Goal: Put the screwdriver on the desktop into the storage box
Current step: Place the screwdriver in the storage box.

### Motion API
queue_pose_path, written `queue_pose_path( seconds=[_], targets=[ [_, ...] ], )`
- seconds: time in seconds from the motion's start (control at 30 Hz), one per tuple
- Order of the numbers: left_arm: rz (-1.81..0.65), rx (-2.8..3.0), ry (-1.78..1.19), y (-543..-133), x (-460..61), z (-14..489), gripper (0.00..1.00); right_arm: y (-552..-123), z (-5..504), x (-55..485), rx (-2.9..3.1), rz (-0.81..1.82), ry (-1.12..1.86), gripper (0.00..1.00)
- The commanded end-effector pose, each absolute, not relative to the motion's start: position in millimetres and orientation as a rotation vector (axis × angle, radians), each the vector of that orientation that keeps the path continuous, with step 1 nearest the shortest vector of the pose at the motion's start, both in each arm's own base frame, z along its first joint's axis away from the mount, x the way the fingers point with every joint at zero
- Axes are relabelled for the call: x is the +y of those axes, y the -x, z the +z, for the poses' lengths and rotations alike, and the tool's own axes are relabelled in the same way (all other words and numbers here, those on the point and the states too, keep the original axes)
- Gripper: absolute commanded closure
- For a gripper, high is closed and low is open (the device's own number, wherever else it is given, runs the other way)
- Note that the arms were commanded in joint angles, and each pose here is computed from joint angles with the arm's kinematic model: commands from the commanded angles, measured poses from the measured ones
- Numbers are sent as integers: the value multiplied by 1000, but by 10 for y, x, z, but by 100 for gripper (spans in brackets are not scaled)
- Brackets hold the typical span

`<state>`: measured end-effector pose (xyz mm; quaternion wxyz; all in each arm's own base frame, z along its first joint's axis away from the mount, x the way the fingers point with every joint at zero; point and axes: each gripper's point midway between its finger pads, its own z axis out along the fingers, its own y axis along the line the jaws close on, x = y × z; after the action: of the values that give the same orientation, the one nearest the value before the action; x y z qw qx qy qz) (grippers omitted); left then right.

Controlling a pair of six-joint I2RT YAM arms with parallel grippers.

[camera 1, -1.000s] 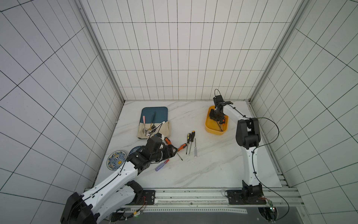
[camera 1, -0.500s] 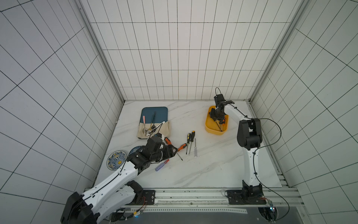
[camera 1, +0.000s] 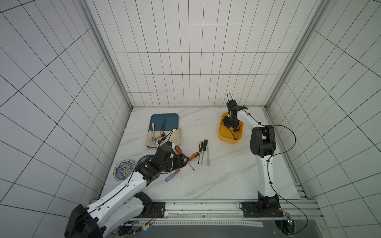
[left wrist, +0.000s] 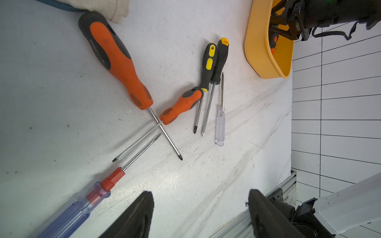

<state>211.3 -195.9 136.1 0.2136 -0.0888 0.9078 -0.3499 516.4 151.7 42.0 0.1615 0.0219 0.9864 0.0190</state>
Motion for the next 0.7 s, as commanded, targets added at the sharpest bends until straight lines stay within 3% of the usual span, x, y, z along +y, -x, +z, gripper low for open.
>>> queue_pose_path(
  seconds=[0.0,0.23,0.67],
  targets=[
    [-968,2497,241,-2127,-1951,1419,24,-5155,358,1444,2841,-13,-47,61],
    [-967,2496,239,-2124,-1945,1416,24,-5171,429,1329,2814,-41,-181,72],
    [-965,2495,234,-2139,-1949,1416,24,-5100,712,1363,2753,11,-248,66]
  ],
)
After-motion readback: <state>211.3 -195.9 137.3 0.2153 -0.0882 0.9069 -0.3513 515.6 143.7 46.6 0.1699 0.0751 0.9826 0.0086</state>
